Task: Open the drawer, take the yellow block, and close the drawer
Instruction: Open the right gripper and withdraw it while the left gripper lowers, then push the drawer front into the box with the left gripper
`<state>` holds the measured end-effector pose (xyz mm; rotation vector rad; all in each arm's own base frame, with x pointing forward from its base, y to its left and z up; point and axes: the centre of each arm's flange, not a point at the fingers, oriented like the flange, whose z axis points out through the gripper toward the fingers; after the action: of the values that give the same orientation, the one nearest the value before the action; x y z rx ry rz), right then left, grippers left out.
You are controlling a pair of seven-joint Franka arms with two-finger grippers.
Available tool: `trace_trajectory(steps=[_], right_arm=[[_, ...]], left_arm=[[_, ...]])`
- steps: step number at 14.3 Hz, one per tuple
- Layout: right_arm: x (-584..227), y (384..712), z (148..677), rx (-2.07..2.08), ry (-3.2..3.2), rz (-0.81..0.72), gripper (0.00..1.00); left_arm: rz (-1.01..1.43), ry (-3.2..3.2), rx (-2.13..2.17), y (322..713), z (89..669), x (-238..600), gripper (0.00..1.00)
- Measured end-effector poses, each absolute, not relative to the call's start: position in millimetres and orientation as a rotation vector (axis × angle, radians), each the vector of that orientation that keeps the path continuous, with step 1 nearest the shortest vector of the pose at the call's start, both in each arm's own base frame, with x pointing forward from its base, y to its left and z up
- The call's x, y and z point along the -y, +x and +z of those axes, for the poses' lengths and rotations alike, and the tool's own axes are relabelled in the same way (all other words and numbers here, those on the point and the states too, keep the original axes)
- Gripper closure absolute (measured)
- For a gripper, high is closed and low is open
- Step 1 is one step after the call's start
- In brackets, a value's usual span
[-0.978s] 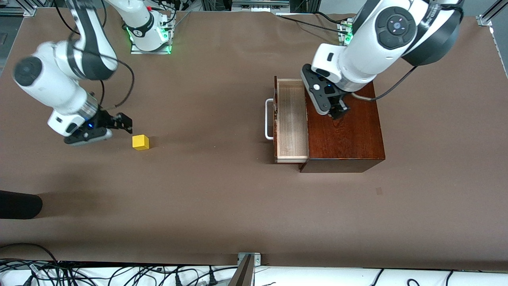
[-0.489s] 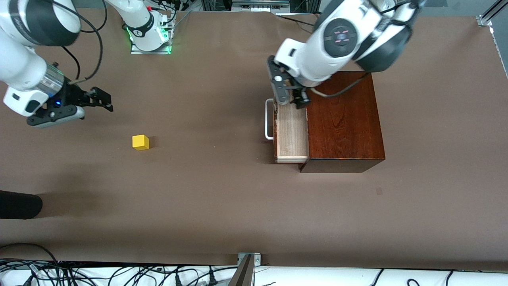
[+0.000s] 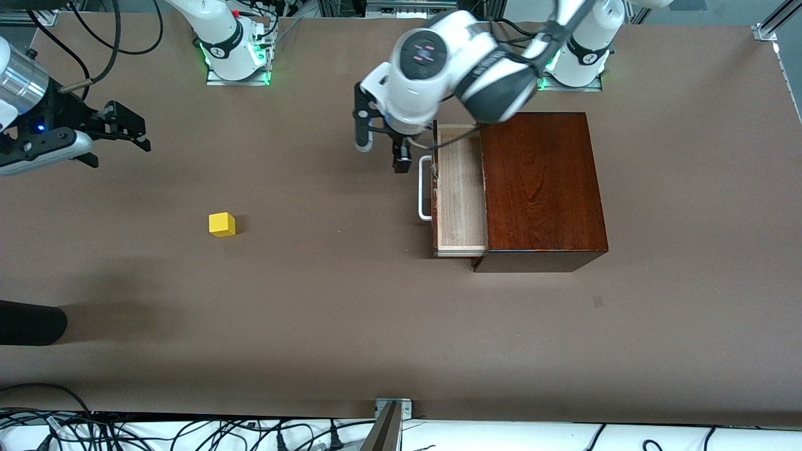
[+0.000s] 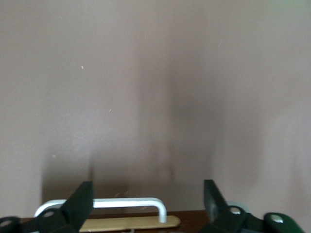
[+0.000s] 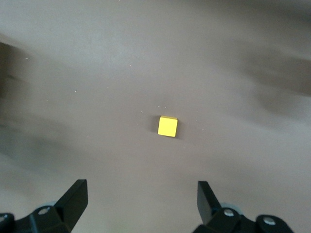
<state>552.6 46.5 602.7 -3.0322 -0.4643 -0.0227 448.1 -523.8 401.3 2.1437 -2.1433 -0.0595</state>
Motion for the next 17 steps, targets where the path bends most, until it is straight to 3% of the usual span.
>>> trace_trajectory(steps=[9, 17], right_arm=[[-49, 556, 598, 0.474, -3.038, -0.011, 0.00], [-47, 557, 607, 0.508, -3.109, -0.029, 0.00]], left_arm=[[-0.187, 2.124, 2.462, 457, 290, 530, 0.00], [-0.506, 2.119, 2.453, 498, 287, 463, 0.00]])
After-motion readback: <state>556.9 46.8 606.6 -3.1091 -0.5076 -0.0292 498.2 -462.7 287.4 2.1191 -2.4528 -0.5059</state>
